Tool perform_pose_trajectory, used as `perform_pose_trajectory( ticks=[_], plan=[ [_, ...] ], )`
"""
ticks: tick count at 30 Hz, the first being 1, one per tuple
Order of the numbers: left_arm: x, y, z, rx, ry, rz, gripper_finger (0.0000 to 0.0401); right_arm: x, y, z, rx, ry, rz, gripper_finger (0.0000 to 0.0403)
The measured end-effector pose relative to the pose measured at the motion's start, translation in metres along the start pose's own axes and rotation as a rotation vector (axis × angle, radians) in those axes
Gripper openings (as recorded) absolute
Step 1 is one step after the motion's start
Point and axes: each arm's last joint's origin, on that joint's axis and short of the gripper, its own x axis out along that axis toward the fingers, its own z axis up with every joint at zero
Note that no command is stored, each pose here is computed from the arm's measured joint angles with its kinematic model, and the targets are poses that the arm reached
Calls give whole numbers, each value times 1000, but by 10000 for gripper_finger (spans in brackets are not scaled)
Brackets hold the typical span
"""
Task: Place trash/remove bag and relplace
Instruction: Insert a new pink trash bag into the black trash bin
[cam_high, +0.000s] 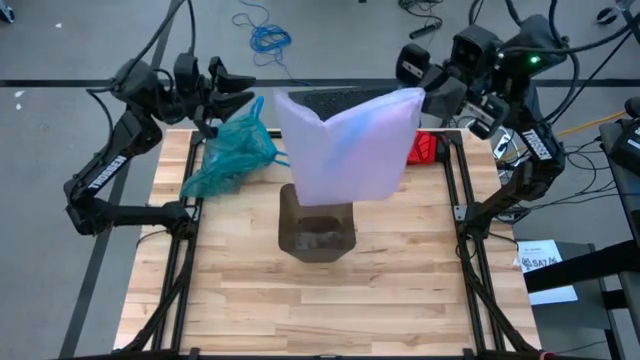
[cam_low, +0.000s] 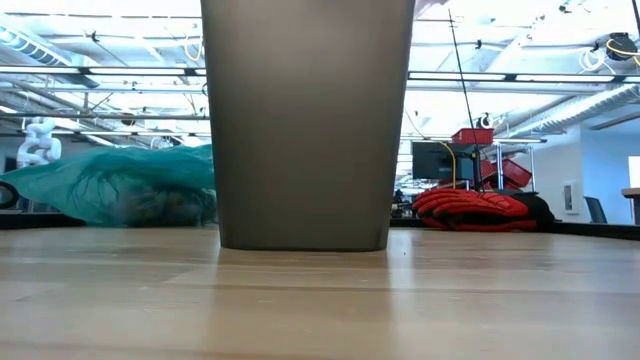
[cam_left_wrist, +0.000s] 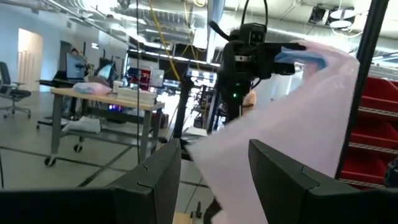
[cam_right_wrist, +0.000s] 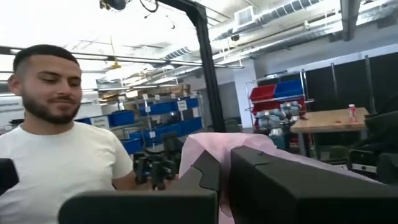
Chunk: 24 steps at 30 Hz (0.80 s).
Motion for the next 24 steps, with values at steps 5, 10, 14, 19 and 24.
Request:
perform_pose_trajectory(
  ticks=[5,10,14,19,24],
  plan=[
    [1,0,1,-13,17,6,183,4,0,-2,8,4,16,0],
    [1,1,-1,-26,35,12,183,15,-11,-12,16,20,8,0],
    [1,1,0,-23,32,11,183,24,-28,-24,34,63,-12,0],
    [1,1,-1,-26,32,11,183,31,-50,-44,63,157,-60,0],
    [0,0,0,-23,29,10,183,33,-61,-61,85,256,-84,0]
  ],
)
